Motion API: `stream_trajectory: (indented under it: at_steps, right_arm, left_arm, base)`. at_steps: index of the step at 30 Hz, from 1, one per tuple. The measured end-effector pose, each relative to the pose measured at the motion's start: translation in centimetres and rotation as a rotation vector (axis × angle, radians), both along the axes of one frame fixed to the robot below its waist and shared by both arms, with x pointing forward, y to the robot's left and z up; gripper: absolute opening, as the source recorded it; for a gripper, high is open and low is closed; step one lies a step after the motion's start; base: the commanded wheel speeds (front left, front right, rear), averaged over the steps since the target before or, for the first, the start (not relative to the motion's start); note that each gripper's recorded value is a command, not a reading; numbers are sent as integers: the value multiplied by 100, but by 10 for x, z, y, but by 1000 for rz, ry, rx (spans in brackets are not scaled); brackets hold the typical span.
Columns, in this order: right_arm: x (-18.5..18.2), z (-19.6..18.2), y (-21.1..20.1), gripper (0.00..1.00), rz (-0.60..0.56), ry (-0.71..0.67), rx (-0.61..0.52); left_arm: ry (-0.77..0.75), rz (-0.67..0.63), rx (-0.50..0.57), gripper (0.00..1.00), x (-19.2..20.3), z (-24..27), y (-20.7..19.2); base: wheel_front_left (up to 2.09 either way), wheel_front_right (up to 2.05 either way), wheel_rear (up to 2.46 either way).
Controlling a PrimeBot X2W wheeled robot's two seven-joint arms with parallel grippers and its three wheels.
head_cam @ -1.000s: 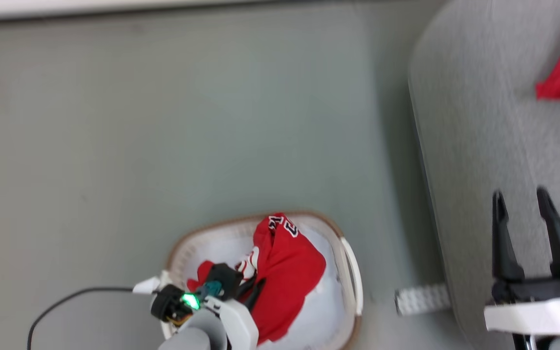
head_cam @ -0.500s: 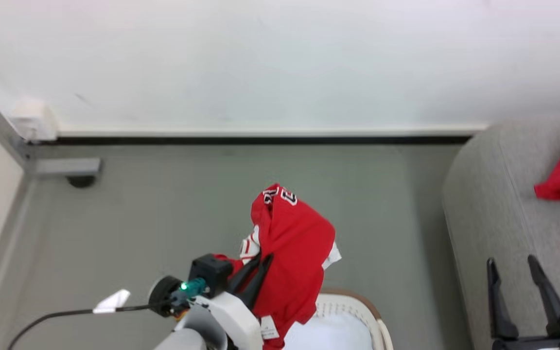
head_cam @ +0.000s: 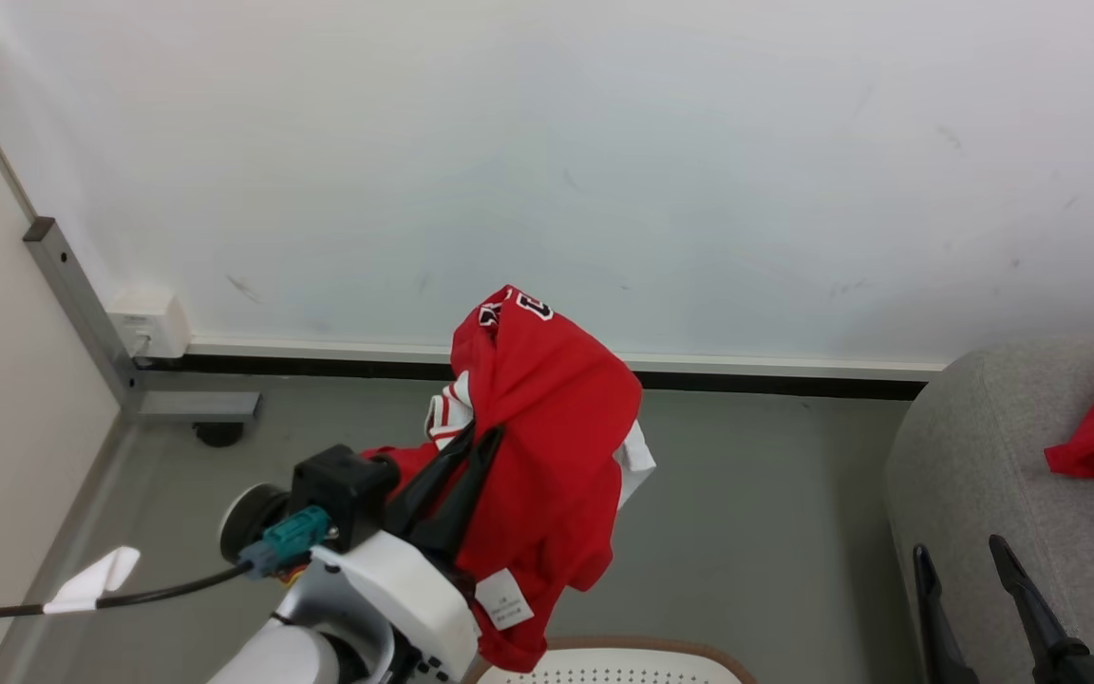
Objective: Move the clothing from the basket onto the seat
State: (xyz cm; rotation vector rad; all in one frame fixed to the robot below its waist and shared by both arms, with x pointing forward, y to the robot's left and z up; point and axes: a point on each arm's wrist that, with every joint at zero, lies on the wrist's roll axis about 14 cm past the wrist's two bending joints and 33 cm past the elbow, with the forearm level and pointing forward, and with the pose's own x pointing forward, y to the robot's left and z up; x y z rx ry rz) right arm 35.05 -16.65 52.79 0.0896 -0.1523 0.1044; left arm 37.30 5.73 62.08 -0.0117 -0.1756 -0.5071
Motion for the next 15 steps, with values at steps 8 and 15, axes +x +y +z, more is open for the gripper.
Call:
stream_trajectory:
  at_steps: [8,15]
  right_arm:
    - [-6,5,9,100,27,-18,-4]
    - [-4,17,33,100,108,-66,-158]
  left_arm:
    - [3,-5,-2,0,-12,3,-1]
    - [10,-39,-4,0,-15,5,-10]
  base:
    - [0,0,0]
    - [0,0,0]
